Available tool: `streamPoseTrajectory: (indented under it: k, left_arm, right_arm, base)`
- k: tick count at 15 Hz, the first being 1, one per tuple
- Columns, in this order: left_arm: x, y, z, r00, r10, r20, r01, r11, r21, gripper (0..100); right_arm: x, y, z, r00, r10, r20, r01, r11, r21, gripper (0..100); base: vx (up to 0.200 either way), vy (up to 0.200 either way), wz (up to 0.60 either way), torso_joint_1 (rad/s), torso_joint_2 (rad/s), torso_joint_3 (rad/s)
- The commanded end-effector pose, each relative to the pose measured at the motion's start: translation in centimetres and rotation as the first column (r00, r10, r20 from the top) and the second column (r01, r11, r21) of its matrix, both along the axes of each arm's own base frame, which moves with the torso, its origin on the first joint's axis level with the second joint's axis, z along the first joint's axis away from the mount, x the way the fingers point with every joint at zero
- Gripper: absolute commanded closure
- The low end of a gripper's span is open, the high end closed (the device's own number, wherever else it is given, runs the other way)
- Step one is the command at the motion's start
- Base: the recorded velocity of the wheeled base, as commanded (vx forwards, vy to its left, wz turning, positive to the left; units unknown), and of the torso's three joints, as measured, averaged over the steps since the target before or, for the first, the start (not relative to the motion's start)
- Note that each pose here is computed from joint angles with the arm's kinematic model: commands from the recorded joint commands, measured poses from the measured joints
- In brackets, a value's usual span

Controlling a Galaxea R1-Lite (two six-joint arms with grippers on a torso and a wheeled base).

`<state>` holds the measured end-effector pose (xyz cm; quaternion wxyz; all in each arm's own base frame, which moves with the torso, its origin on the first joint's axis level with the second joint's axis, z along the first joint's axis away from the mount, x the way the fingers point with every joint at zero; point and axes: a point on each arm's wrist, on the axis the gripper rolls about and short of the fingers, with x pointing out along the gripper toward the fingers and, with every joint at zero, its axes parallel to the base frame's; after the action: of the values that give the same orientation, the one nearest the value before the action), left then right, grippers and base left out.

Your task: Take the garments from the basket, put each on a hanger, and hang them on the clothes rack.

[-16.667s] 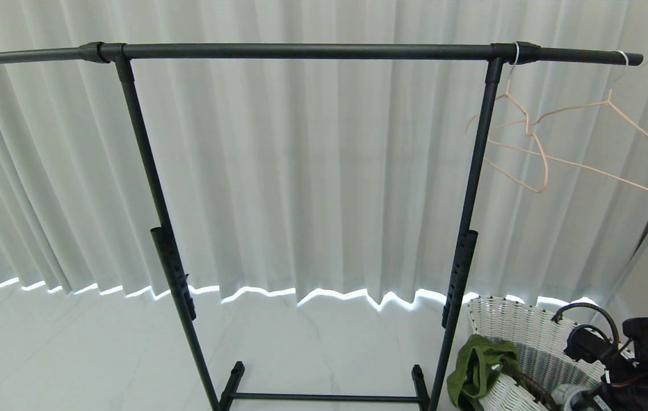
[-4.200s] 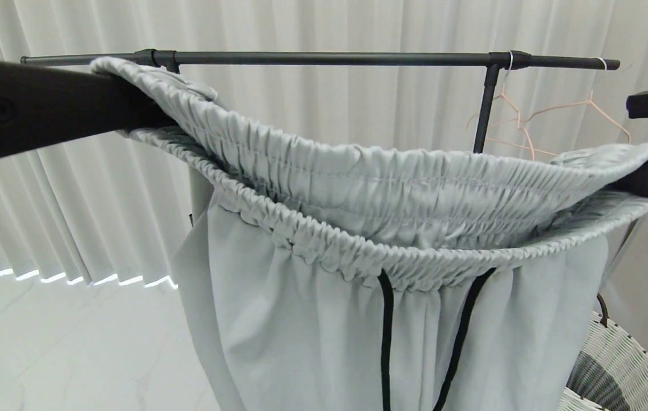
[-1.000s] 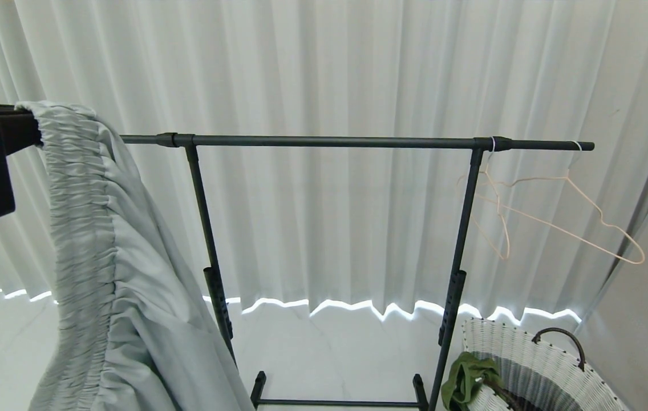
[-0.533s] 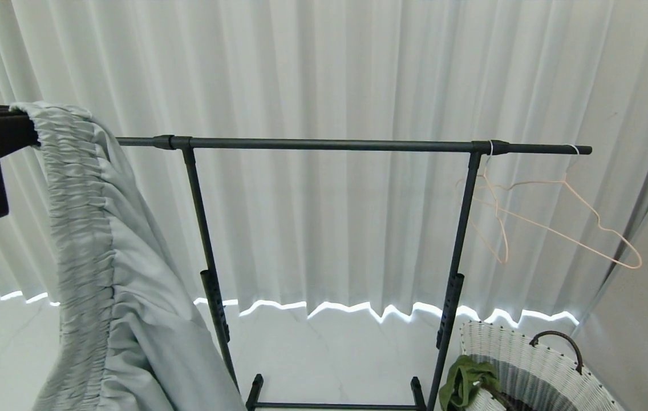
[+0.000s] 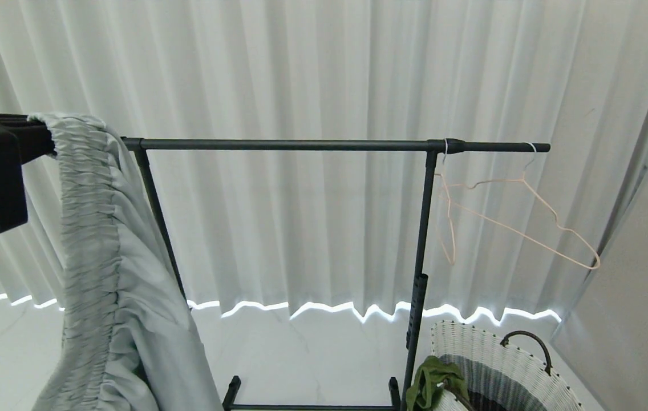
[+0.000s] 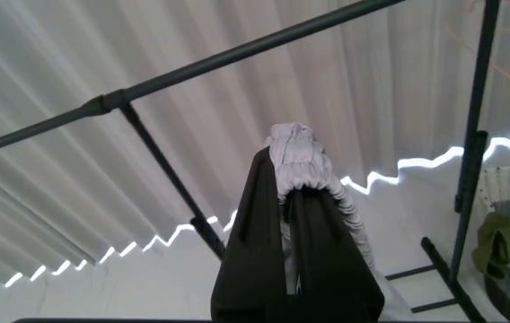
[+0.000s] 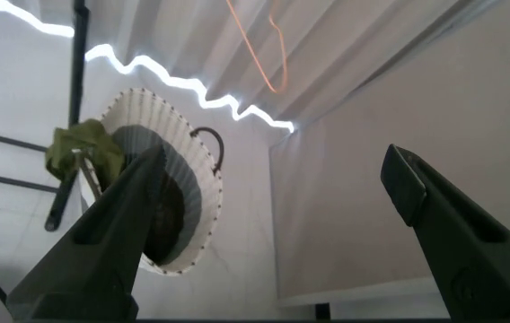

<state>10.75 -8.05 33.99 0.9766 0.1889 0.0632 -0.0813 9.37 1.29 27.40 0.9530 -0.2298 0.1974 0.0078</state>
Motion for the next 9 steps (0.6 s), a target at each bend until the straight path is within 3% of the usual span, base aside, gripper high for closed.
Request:
streamPoseTrajectory:
  k: [1, 5, 9]
  left_arm:
    - [0.04, -0.04, -0.39, 1.0, 0.001, -0.01, -0.001, 1.0, 0.01, 100]
    - [0.04, -0.03, -0.35, 1.0, 0.002, -0.009, -0.002, 1.0, 0.011, 100]
    - [0.45, -0.17, -0.56, 1.0, 0.015, -0.019, -0.014, 1.0, 0.018, 100]
  right_arm:
    - [0.04, 0.01, -0.01, 1.0, 0.001, -0.001, -0.001, 1.0, 0.0, 0]
    - [0.25, -0.25, -0.11, 1.0, -0.03, -0.009, 0.03, 1.0, -0.001, 0]
    - [0.89, -0.4, -0.34, 0.998, -0.055, -0.031, 0.054, 0.999, -0.006, 0]
  base:
    - [0.0, 0.0, 0.0, 0.0, 0.0, 0.0]
    - [0.0, 0.0, 0.0, 0.0, 0.0, 0.0]
    - [0.2, 0.0, 0.0, -0.006, 0.0, 0.0]
